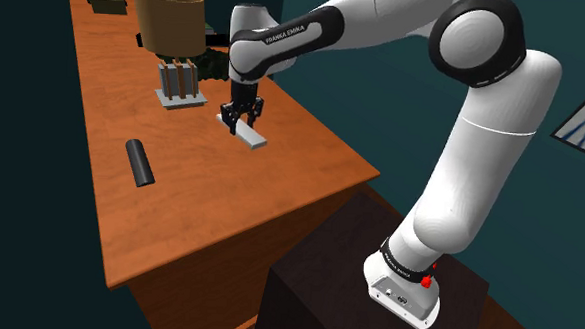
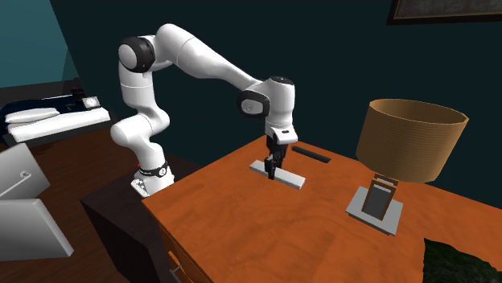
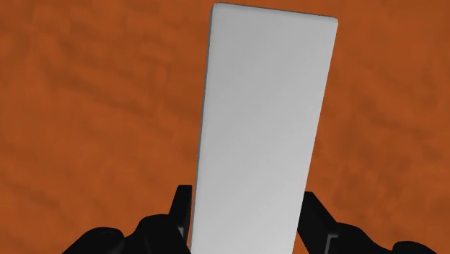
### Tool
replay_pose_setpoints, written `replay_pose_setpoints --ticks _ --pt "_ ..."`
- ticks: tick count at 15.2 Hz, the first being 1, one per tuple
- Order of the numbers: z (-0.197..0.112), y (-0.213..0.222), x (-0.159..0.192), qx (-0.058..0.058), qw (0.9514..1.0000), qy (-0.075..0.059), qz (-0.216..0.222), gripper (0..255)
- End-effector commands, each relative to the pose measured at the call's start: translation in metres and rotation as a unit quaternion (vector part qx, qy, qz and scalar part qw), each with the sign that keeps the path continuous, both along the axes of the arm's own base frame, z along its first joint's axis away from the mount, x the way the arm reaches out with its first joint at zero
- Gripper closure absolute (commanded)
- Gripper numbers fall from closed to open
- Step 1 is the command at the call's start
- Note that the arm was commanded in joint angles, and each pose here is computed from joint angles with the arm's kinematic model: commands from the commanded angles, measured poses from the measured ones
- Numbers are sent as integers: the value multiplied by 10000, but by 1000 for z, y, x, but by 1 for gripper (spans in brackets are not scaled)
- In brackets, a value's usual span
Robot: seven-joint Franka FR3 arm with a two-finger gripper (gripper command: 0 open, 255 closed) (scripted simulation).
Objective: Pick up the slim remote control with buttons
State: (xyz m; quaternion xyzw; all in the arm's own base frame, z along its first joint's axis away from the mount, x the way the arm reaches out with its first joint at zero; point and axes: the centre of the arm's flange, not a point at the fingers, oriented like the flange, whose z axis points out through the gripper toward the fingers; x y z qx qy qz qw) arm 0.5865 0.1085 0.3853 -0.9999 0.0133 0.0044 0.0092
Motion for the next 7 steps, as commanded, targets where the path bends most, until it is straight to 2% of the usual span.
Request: replay_pose_setpoints --ticks 1,5,7 --pt "12 0 0 0 10000 0 0 255" --pt "33 0 0 0 10000 0 0 255" --pt "34 0 0 0 10000 0 0 255"
